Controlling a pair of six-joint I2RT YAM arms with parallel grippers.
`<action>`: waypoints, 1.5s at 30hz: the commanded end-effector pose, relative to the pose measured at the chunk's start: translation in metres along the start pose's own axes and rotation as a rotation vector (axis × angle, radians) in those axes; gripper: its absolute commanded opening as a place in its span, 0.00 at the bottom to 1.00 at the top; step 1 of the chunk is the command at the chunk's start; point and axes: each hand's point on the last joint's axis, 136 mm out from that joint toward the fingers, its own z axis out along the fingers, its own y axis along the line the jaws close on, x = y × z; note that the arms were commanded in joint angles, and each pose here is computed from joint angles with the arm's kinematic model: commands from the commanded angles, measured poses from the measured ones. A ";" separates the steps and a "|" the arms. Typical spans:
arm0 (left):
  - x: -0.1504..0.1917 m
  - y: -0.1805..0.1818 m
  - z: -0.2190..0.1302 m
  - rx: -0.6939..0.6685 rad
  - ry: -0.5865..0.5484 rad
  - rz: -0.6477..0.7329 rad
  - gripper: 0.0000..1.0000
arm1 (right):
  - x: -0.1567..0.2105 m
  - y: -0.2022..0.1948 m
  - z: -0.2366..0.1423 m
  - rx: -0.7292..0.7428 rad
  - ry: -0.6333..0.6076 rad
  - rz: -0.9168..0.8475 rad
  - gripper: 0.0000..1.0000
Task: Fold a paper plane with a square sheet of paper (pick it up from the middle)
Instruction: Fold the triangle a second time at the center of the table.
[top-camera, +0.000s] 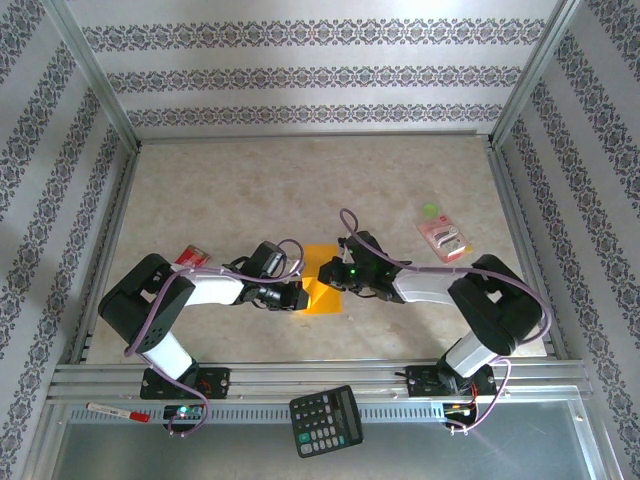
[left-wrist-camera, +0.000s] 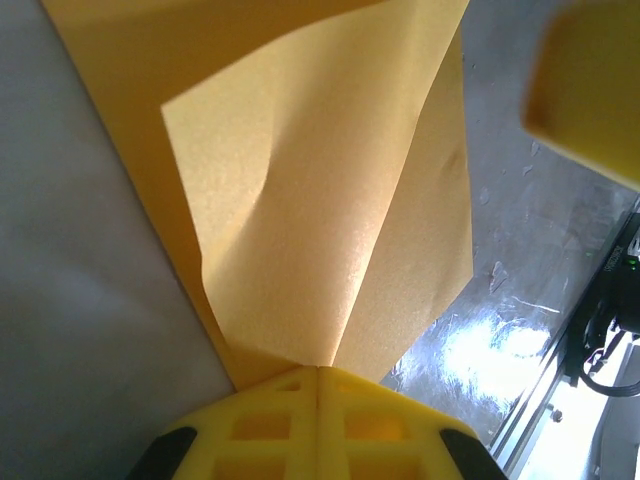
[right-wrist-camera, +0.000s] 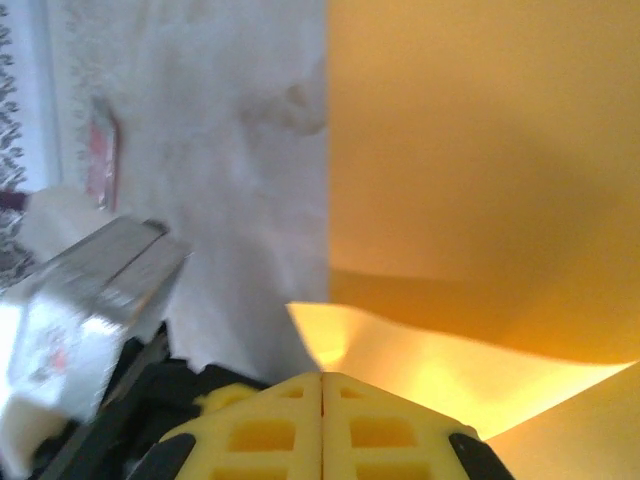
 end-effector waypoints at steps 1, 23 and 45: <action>0.030 0.044 0.002 -0.144 0.065 -0.112 0.00 | 0.018 -0.004 -0.001 0.019 0.005 0.030 0.06; 0.039 0.053 -0.001 -0.187 0.086 -0.107 0.00 | 0.032 -0.035 0.029 0.105 -0.008 0.101 0.00; 0.070 0.086 0.001 -0.281 0.164 -0.112 0.00 | -0.029 -0.090 0.005 0.261 -0.160 0.208 0.00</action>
